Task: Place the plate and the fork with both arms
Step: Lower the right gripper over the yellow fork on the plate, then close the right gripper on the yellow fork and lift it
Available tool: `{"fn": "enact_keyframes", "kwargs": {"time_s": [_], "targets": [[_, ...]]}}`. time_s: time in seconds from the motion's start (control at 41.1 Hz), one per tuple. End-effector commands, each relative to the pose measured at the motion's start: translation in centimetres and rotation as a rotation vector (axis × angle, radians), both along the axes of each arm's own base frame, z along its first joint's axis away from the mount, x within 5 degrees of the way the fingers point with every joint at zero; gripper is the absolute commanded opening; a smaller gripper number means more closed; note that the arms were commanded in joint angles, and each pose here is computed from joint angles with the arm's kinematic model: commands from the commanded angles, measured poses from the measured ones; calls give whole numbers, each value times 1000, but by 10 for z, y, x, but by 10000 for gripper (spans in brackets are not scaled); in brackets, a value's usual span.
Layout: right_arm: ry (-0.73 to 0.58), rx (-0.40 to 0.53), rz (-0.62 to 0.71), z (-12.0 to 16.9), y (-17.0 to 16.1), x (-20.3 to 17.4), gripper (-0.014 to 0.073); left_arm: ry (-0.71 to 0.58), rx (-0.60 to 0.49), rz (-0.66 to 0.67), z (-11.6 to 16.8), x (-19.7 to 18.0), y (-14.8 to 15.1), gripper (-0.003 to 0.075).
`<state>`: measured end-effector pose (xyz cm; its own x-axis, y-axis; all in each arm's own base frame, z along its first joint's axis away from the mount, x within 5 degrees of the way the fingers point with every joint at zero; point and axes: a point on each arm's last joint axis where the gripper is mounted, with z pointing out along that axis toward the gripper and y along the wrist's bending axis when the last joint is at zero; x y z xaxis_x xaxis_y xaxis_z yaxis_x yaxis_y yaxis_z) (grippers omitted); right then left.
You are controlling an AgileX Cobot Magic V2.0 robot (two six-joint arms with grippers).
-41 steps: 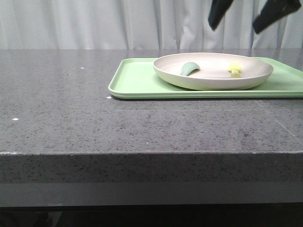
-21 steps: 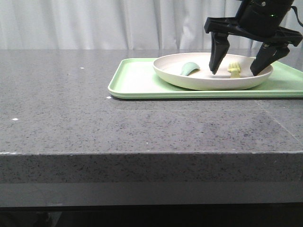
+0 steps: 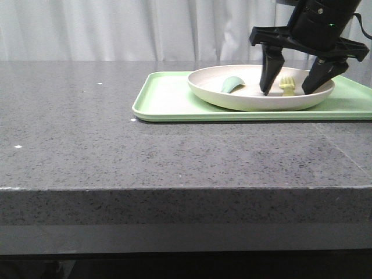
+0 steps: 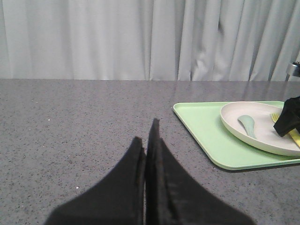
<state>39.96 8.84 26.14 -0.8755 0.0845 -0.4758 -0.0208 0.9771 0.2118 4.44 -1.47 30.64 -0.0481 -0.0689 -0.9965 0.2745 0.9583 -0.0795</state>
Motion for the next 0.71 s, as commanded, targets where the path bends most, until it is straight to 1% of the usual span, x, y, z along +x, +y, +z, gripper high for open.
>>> {"fn": "enact_keyframes", "kwargs": {"time_s": [0.0,0.024,0.097,0.171,0.244,0.317,0.438,0.56,0.682], "targets": [[-96,20,-6,29,-1,-2,352,-92,-27,9,15,0,1,-18],[-96,20,-6,29,-1,-2,304,-92,-27,9,15,0,1,-18],[-95,19,-6,29,-1,-2,200,-92,-27,9,15,0,1,-18],[-95,19,-6,29,-1,-2,122,-92,-27,9,15,0,1,-18],[-95,19,-6,29,-1,-2,71,-92,-27,9,15,0,1,-18],[-96,20,-6,30,-1,-2,43,-92,-27,9,15,0,1,-18],[-112,23,-6,36,-2,-4,36,-92,-27,9,15,0,1,-18],[-157,32,-9,53,-4,-11,36,-92,-27,9,15,0,1,-18],[-218,38,-42,75,-19,-20,36,-92,-27,9,15,0,1,-18]]}}
